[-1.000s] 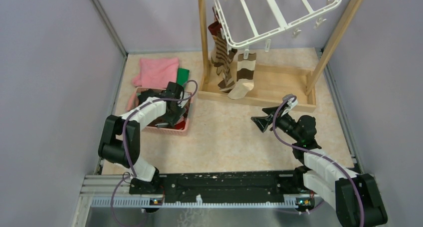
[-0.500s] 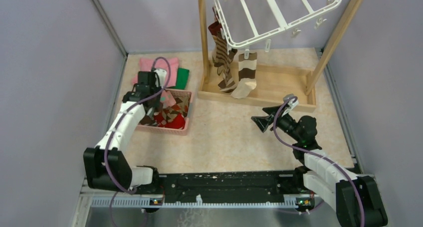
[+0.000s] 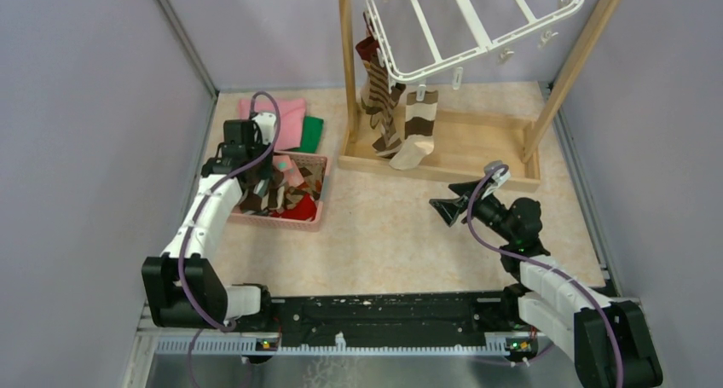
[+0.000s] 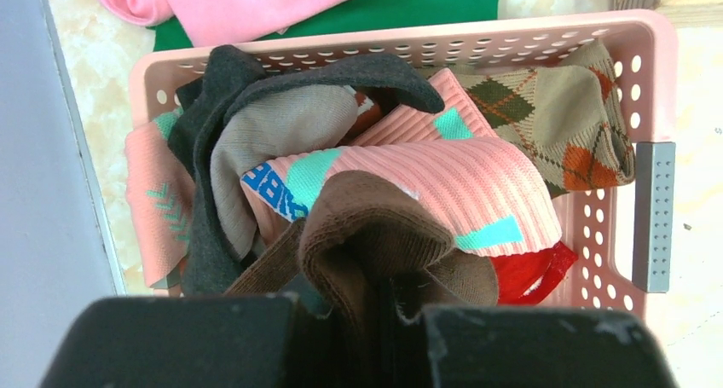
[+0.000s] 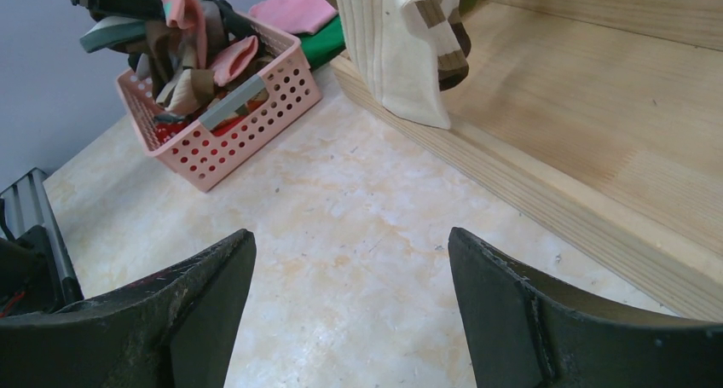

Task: Clip the socks to the hanger
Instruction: Pick up the sock from the bin.

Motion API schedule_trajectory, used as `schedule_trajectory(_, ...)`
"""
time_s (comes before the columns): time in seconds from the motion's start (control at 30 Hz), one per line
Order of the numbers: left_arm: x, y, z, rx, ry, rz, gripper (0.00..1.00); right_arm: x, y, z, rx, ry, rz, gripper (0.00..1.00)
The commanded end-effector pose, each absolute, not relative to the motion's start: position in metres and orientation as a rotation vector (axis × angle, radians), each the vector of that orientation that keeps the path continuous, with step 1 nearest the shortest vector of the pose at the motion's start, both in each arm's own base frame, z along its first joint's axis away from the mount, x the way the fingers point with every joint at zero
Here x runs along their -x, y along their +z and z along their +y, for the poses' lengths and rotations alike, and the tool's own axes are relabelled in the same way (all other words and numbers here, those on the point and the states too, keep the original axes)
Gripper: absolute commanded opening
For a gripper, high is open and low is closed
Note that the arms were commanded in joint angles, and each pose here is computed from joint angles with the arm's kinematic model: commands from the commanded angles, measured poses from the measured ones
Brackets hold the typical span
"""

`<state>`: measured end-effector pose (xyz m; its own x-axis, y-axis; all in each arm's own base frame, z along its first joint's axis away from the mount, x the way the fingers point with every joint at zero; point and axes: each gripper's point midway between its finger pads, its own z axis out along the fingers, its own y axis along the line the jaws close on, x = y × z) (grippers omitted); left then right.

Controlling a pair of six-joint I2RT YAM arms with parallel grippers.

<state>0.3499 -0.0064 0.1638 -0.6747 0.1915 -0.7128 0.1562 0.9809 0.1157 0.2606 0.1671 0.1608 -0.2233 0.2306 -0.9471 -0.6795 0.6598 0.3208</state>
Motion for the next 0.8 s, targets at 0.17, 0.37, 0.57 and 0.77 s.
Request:
schedule_trajectory(0.17, -0.365, 0.212, 0.006, -0.155, 0.116, 2.146, 0.05, -0.263, 0.18, 0.167, 0.401, 0.858, 1.516, 0.83)
schedule_trajectory(0.37, -0.359, 0.23, 0.013, -0.16, 0.166, 2.108, 0.04, -0.264, 0.18, 0.167, 0.401, 0.859, 1.513, 0.83)
schedule_trajectory(0.57, -0.356, 0.192, 0.02, -0.13, 0.208, 2.169, 0.06, -0.263, 0.181, 0.168, 0.404, 0.862, 1.51, 0.83)
schedule_trajectory(0.77, -0.362, 0.158, 0.028, -0.078, 0.243, 2.249, 0.19, -0.262, 0.182, 0.168, 0.404, 0.862, 1.507, 0.83)
